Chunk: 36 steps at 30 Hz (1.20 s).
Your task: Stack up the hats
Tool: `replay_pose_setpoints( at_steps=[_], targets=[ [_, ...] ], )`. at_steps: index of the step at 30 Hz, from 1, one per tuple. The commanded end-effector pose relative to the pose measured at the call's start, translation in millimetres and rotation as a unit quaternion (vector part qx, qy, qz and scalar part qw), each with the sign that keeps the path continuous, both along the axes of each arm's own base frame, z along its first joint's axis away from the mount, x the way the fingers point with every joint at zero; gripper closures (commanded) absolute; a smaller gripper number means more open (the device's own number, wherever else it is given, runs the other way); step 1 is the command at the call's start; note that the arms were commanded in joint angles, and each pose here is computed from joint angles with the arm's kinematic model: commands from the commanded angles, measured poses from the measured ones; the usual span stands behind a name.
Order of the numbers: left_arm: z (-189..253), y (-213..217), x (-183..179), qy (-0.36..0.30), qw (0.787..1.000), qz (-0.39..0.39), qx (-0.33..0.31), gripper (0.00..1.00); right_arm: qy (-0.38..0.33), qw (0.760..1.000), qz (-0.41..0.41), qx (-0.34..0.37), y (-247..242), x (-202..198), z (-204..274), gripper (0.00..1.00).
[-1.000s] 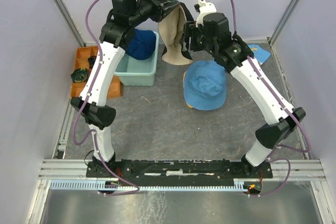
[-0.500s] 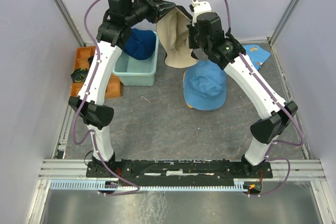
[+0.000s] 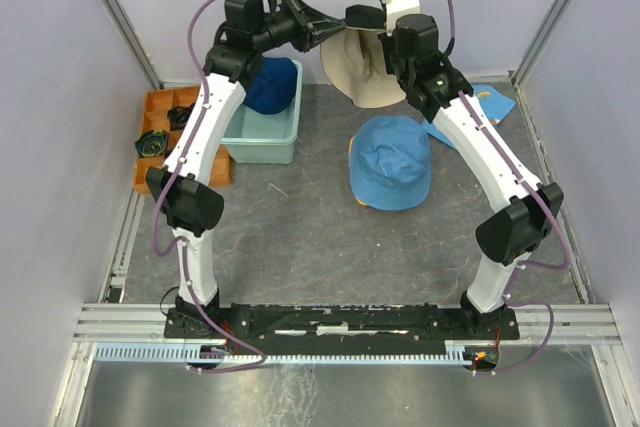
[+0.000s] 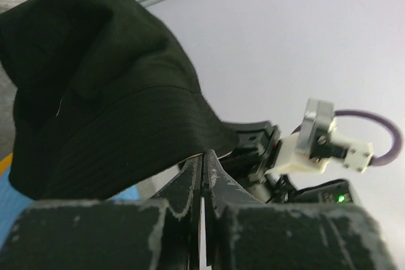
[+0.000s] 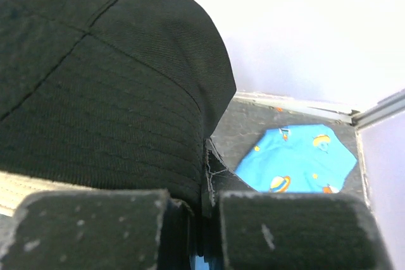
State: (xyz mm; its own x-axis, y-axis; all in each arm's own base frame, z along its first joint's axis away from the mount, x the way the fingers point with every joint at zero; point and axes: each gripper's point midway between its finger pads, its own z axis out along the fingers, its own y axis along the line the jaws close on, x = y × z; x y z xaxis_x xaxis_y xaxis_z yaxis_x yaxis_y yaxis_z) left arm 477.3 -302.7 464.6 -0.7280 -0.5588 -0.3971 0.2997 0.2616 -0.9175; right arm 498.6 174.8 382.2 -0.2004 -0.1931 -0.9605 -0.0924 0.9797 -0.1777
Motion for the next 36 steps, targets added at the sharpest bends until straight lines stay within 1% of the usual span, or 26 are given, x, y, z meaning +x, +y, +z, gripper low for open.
replay_pose_setpoints(
  at_steps=[1, 6, 8, 10, 14, 21, 25, 27, 30, 32, 34, 36],
  targets=[
    [-9, 9, 20, -0.09, 0.995, 0.012, 0.037, 0.97, -0.017, 0.996, -0.088, -0.029, -72, 19, -3, 1.0],
    [-50, 3, 27, -0.111, 0.991, 0.006, 0.081, 0.97, 0.005, 0.995, -0.091, -0.043, -90, 23, -33, 1.0],
    [-56, 2, 28, -0.113, 0.99, 0.004, 0.084, 0.97, 0.01, 0.995, -0.093, -0.046, -95, 19, -40, 1.0],
    [-54, 1, 26, -0.12, 0.989, 0.003, 0.084, 0.97, 0.015, 0.994, -0.092, -0.054, -100, 11, -46, 1.0],
    [-47, 3, 21, -0.128, 0.988, 0.008, 0.089, 0.97, 0.015, 0.994, -0.09, -0.059, -108, -12, -44, 1.0],
    [-23, 4, -4, -0.158, 0.983, 0.007, 0.095, 0.97, -0.003, 0.993, -0.103, -0.062, -127, -57, -30, 1.0],
    [-19, -2, -14, -0.16, 0.983, -0.003, 0.092, 0.97, 0.012, 0.995, -0.088, -0.054, -122, -60, -34, 1.0],
    [-20, -6, -22, -0.164, 0.98, -0.009, 0.109, 0.97, 0.012, 0.995, -0.089, -0.049, -121, -59, -35, 1.0],
    [-26, -10, -37, -0.171, 0.975, -0.017, 0.143, 0.87, 0.011, 0.995, -0.09, -0.047, -119, -54, -30, 1.0],
    [-28, -11, -51, -0.178, 0.971, -0.024, 0.16, 0.76, 0.01, 0.995, -0.091, -0.044, -118, -50, -25, 1.0],
    [-32, -11, -66, -0.189, 0.963, -0.027, 0.188, 0.73, 0.007, 0.995, -0.088, -0.04, -115, -46, -18, 1.0],
    [-35, -11, -80, -0.196, 0.959, -0.036, 0.202, 0.67, 0.002, 0.996, -0.082, -0.029, -110, -42, -10, 1.0]
  ],
)
